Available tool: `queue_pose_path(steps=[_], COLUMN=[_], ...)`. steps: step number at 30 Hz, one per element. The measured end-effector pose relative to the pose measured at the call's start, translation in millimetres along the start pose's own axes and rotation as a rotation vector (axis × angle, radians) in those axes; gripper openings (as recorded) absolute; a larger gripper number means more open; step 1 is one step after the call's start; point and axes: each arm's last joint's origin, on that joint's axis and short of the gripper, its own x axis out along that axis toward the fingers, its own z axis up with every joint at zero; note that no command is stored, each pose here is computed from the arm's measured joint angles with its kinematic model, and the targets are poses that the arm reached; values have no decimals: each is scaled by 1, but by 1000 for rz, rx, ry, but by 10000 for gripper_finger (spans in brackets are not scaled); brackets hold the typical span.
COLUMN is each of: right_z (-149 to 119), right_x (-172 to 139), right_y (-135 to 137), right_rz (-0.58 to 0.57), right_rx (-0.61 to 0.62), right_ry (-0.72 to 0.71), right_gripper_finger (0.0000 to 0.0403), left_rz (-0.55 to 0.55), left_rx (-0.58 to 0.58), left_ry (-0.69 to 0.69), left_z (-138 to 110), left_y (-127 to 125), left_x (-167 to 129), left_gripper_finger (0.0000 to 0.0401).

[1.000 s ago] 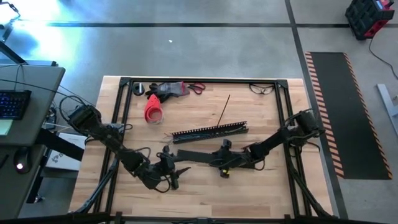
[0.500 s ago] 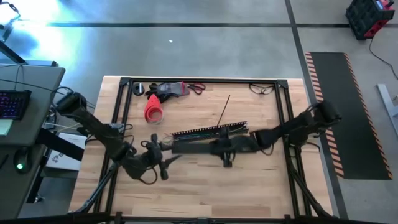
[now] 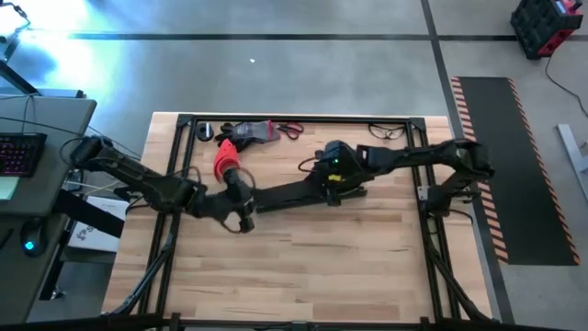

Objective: Ziptie cables
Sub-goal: Close the black cable duct

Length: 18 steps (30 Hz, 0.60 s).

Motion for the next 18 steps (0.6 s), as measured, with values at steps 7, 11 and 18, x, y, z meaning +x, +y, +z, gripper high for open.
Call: queue_pose_path(steps=[7,11,18], right_z=[-2,1,-9], right_x=[13,17,35], right_y=[-7,-15,-15], right_rz=[46,4,13], right_rx=[4,52,84], right_ry=[35,29,69], right_gripper_finger=[215,215,215], left_rz=[80,76,66], left_rx=[-12,-25,-70], left_ry=[70,118,165], left_z=[0,-1,-6], left_y=[26,35,49], left_x=[16,23,35], left_gripper_finger=[90,53,3])
